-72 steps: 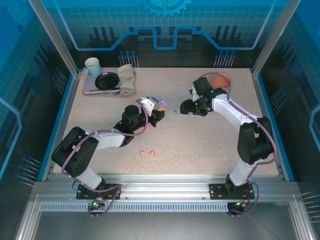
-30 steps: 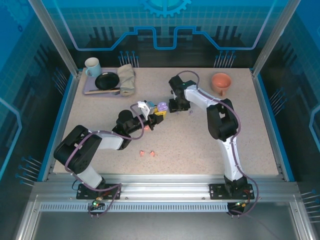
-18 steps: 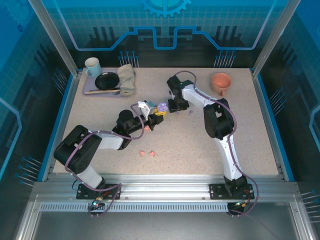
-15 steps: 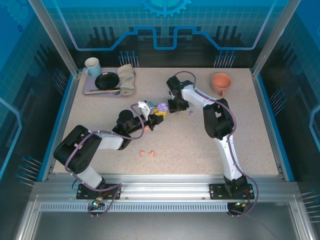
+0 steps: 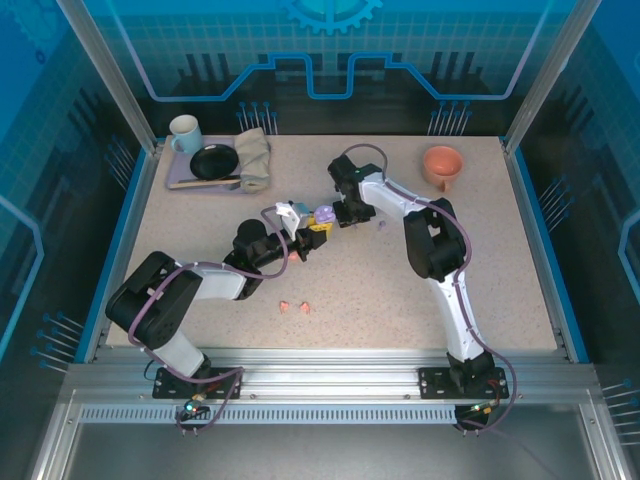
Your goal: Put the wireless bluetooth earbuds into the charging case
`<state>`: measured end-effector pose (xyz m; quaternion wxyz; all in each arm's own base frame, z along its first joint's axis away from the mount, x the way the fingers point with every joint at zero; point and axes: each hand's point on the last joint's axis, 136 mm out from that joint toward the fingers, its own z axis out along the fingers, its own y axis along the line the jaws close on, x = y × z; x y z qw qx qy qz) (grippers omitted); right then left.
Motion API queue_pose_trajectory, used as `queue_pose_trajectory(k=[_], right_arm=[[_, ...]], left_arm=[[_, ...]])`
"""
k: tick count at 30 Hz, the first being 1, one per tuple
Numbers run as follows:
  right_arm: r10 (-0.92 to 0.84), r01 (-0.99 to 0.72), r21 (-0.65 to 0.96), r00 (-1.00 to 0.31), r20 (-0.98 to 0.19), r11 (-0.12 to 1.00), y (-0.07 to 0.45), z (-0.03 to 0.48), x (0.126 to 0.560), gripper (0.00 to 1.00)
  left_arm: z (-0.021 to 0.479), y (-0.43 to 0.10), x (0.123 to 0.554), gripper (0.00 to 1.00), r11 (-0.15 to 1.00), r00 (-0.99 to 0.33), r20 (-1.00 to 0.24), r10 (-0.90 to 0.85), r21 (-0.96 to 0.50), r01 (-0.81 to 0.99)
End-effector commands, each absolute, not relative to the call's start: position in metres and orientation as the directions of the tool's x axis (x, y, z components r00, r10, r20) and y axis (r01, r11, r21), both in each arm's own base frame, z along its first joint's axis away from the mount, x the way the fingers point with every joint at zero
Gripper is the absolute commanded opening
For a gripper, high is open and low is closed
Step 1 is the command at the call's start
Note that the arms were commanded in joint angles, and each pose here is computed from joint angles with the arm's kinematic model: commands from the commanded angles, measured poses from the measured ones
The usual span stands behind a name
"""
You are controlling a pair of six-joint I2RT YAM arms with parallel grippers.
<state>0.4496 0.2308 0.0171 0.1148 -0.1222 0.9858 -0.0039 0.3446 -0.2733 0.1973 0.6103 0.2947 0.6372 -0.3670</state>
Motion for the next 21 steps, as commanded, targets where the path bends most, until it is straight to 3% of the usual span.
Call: queue_pose_trajectory(k=[1, 21], right_arm=[[-0.271, -0.266, -0.049, -0.952, -0.145, 0.963, 0.233, 0.007, 0.422, 0.34], [-0.261, -0.257, -0.046, -0.954, -0.148, 0.965, 0.234, 0.016, 0.411, 0.3]], left_arm=[[0.213, -0.271, 0.347, 0.0, 0.563, -0.048, -0.994, -0.095, -0.093, 0.821], [0.211, -0.27, 0.348, 0.0, 0.56, -0.063, -0.994, -0.094, -0.105, 0.822]])
